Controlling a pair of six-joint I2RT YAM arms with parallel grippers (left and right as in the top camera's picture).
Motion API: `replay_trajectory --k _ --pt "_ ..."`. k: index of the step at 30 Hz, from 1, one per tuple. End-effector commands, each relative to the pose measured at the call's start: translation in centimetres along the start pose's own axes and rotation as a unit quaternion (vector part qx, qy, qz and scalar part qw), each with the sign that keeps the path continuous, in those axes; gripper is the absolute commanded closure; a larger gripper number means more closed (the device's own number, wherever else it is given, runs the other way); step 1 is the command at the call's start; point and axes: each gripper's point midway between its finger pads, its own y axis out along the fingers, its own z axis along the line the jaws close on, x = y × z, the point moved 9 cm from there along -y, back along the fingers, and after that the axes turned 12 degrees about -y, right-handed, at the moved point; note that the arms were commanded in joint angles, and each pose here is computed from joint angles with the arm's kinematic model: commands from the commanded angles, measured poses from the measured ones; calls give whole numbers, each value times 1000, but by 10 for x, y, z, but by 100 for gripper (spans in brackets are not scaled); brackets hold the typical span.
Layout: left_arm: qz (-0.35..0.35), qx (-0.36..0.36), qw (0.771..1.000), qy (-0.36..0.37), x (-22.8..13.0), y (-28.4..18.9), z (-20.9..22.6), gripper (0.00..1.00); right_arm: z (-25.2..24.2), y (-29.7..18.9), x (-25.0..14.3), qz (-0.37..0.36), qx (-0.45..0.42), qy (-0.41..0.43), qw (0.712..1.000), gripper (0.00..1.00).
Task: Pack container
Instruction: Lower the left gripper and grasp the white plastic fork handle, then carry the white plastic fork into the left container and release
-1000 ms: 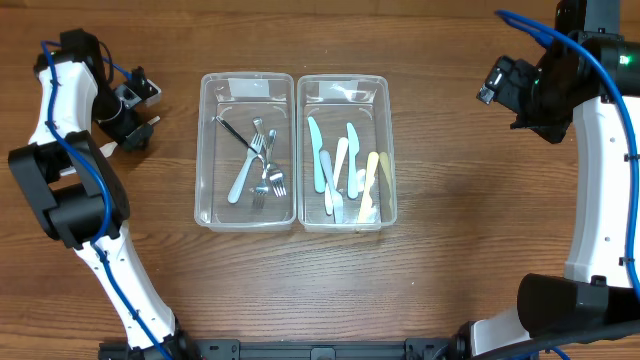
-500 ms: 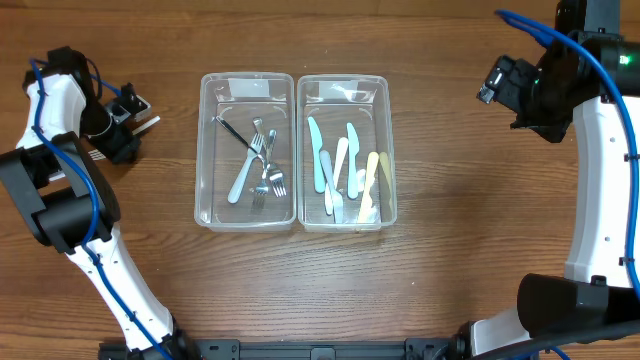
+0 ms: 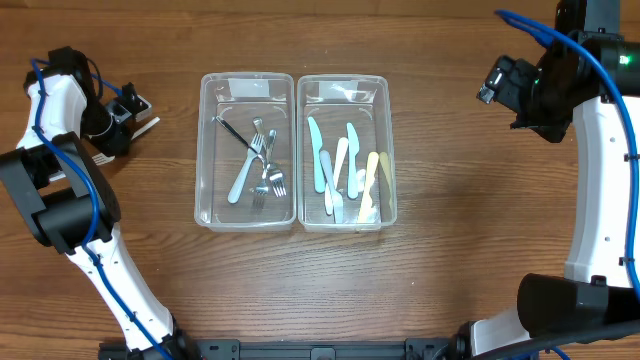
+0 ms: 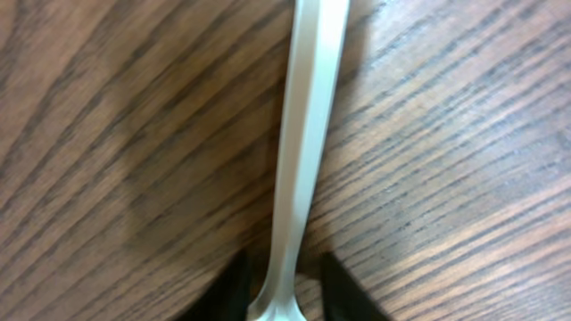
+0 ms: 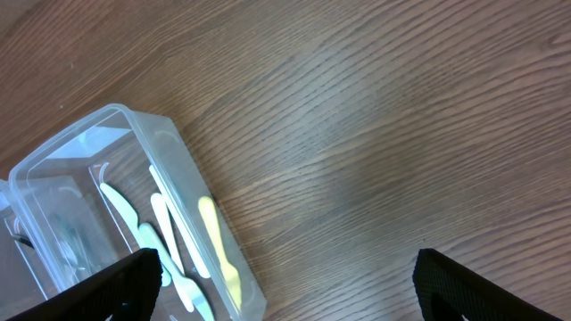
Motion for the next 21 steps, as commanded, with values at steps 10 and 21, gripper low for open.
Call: replay_trajectory --k 10,21 --pt "14 -9 999 -52 -3 14 -6 96 0 -1 1 -4 2 0 1000 8" --pt "-130 62 963 -227 0 -128 -21 96 0 -1 2 -7 2 -1 1000 7"
